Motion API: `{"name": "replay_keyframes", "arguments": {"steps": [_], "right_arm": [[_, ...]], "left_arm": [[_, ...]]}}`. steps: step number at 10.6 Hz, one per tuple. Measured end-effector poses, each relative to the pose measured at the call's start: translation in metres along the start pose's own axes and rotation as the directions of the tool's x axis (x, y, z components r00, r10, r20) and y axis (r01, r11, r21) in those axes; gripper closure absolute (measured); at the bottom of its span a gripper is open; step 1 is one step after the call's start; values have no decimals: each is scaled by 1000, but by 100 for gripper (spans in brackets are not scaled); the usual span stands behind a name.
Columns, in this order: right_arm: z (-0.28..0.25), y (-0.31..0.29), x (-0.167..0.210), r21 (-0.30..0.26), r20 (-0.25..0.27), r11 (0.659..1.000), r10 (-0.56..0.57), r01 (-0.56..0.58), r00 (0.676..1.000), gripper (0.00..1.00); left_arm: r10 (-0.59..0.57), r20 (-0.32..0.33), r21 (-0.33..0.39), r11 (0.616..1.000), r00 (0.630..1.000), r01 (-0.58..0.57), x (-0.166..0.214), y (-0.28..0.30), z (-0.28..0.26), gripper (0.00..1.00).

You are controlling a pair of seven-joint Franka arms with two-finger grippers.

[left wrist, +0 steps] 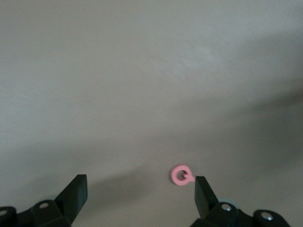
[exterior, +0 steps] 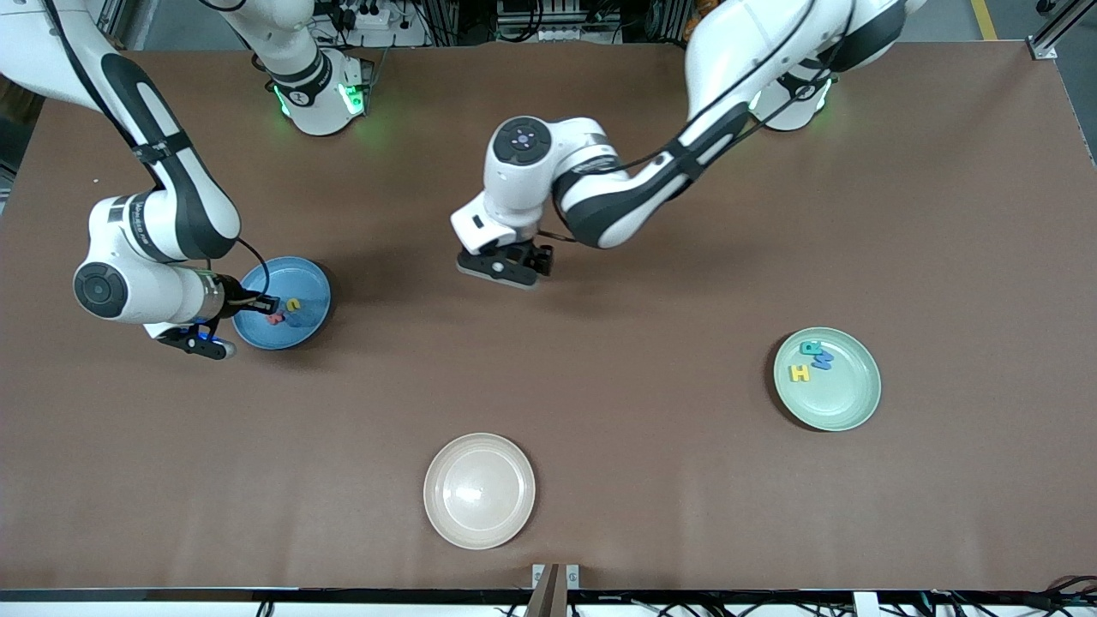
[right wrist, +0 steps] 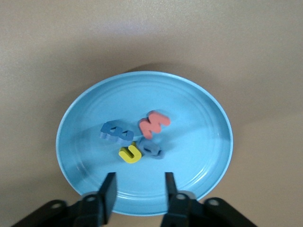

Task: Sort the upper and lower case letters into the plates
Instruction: 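Place the blue q on the blue plate with the right gripper, then grasp the pink Q with the left gripper while the right gripper retracts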

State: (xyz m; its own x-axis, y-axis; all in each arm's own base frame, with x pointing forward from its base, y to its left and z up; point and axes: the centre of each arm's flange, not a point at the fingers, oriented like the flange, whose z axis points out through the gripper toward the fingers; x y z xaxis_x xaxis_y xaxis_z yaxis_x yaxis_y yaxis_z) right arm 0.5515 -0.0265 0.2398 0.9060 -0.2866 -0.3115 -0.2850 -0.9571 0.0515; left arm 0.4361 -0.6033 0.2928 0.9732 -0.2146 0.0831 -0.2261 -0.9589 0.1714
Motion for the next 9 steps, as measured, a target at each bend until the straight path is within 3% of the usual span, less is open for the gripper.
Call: {"name": "replay_keyframes", "arguments": {"steps": [3,4,7,9], "right_arm": [[-14,-9,0,-12,11,1000,-13,13,1000,4],[-33,-20,1,-23,9,999,-29,29,1000,0],[-132,-81,-10,-63,-61,994,-94,90,994,0],[-191,-90,-19,-65,-106,994,-96,90,990,0]], "left_arm": [[-43,4,31,999,999,42,-21,28,46,0],[-32,1,35,999,999,32,-27,34,53,0],[55,-11,49,997,998,-55,-37,44,61,0],[168,-4,65,984,986,-167,-37,41,68,0]]}}
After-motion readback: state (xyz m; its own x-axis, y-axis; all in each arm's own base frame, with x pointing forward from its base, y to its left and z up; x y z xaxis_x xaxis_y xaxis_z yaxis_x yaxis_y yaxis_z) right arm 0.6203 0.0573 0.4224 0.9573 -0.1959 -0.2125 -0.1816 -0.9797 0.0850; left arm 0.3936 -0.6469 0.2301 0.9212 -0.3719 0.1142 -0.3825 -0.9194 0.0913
